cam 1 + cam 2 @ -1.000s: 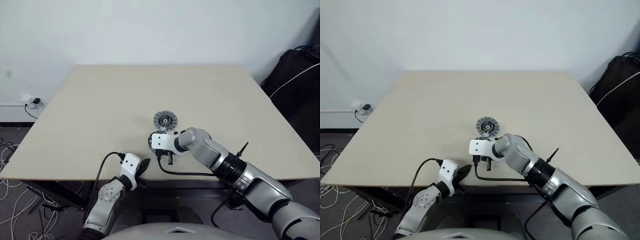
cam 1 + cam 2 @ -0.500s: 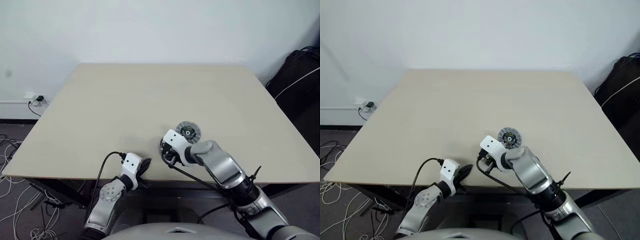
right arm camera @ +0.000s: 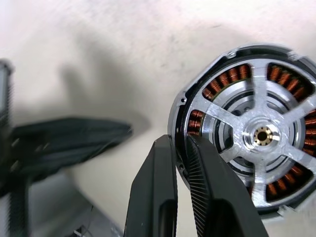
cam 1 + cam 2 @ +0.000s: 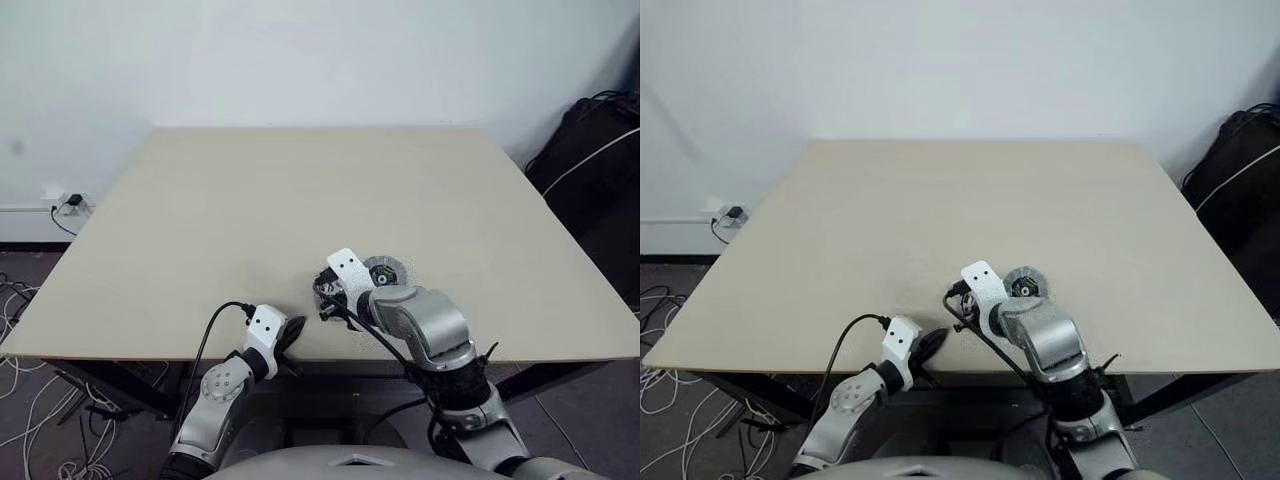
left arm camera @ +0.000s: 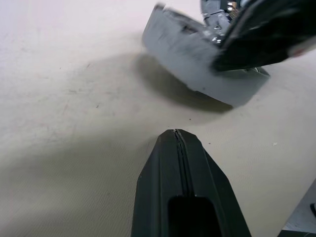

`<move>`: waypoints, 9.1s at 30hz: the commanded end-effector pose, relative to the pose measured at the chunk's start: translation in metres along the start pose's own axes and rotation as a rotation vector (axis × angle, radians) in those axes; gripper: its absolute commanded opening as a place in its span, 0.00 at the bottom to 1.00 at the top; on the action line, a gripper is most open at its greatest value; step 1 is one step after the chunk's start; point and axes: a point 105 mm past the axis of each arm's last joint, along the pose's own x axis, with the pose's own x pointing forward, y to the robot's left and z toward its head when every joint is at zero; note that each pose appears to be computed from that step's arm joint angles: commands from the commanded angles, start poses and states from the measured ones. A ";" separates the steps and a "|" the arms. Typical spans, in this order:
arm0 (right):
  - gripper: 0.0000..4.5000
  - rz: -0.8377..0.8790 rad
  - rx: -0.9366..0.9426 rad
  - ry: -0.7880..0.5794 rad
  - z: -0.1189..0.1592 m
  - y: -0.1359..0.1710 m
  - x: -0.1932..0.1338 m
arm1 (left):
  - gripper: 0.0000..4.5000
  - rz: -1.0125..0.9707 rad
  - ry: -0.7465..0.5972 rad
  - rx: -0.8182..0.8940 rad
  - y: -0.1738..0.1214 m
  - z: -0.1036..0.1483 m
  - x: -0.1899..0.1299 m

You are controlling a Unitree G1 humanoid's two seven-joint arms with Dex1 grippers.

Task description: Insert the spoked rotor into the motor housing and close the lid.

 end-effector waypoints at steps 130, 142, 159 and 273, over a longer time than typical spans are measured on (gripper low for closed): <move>0.99 0.172 -0.478 -0.449 0.027 -0.043 0.001 | 0.00 0.018 -0.053 0.076 0.011 0.021 -0.004; 0.99 0.204 -0.432 -0.385 0.014 -0.047 0.012 | 0.00 0.032 -0.054 0.077 0.012 0.020 -0.008; 0.71 0.152 -0.392 -0.369 0.009 -0.058 0.012 | 0.00 0.009 -0.056 0.083 0.009 0.023 -0.005; 0.99 0.202 0.713 -0.346 -0.035 -0.053 -0.006 | 0.00 -0.239 0.199 -0.114 0.016 0.042 0.070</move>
